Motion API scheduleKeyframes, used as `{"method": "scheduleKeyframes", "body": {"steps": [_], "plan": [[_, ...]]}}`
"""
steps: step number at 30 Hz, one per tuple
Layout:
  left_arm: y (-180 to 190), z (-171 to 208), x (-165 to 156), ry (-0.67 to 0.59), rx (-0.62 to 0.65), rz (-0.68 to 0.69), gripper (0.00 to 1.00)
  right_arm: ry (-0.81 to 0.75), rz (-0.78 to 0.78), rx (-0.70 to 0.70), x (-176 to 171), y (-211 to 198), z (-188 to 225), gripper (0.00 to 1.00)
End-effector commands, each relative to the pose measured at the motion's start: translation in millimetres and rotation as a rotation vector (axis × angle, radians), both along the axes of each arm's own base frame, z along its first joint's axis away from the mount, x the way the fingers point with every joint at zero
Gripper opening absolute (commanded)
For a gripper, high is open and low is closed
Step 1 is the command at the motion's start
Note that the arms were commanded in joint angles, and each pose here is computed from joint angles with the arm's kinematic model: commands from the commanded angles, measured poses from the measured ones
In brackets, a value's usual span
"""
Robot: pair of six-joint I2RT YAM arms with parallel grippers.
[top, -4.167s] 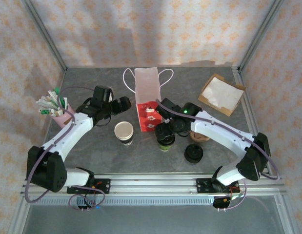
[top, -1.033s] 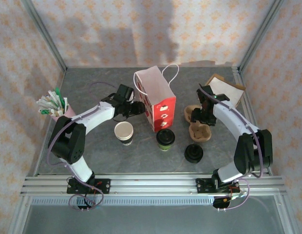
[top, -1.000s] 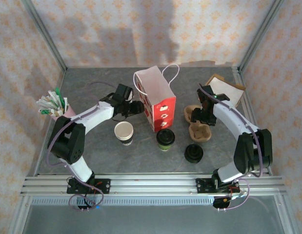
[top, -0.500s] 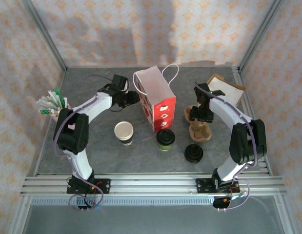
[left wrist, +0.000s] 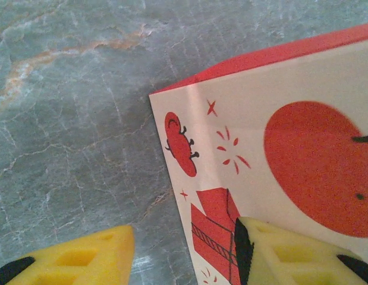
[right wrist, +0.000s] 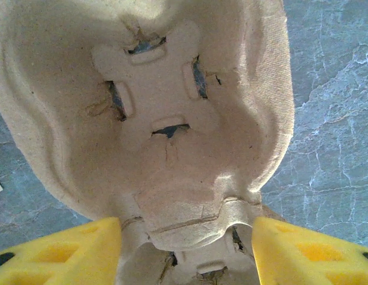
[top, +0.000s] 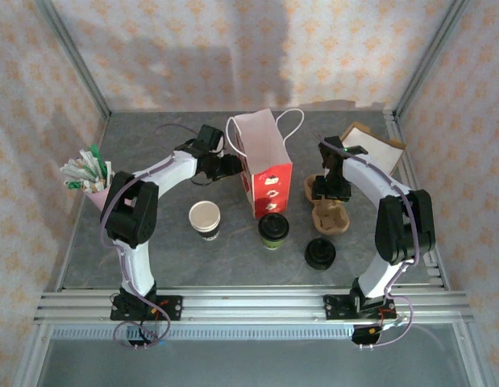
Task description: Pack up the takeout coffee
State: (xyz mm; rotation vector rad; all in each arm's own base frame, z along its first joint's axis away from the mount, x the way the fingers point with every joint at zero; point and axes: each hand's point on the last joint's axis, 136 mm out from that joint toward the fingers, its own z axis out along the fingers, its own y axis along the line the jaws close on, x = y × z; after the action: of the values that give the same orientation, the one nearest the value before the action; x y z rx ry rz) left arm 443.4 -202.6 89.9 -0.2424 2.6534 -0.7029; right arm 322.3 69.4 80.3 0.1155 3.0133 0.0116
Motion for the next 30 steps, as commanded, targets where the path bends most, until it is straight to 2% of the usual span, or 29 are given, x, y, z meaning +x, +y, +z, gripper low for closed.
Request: {"method": "scheduleKeyframes", "body": {"steps": [1, 3, 5, 10, 19, 30], "plan": [[-3, 10, -1, -0.005, 0.013, -0.040, 0.50, 0.013, 0.022, -0.035, 3, -5, 3, 0.59], [0, 10, -3, -0.004, 0.025, -0.040, 0.52, 0.024, 0.024, -0.034, 3, -5, 0, 0.56], [3, 28, -7, -0.040, 0.028, -0.037, 0.54, 0.032, 0.029, -0.027, 2, -3, -3, 0.54], [10, 43, -17, -0.066, 0.042, -0.034, 0.65, 0.050, 0.036, -0.019, 3, -1, -7, 0.53], [25, 59, -41, -0.113, 0.046, 0.006, 0.78, 0.081, 0.037, -0.023, 2, -1, -16, 0.50], [40, 76, -74, -0.156, 0.049, 0.033, 0.83, 0.064, 0.034, -0.014, 2, 0, -10, 0.38]]}}
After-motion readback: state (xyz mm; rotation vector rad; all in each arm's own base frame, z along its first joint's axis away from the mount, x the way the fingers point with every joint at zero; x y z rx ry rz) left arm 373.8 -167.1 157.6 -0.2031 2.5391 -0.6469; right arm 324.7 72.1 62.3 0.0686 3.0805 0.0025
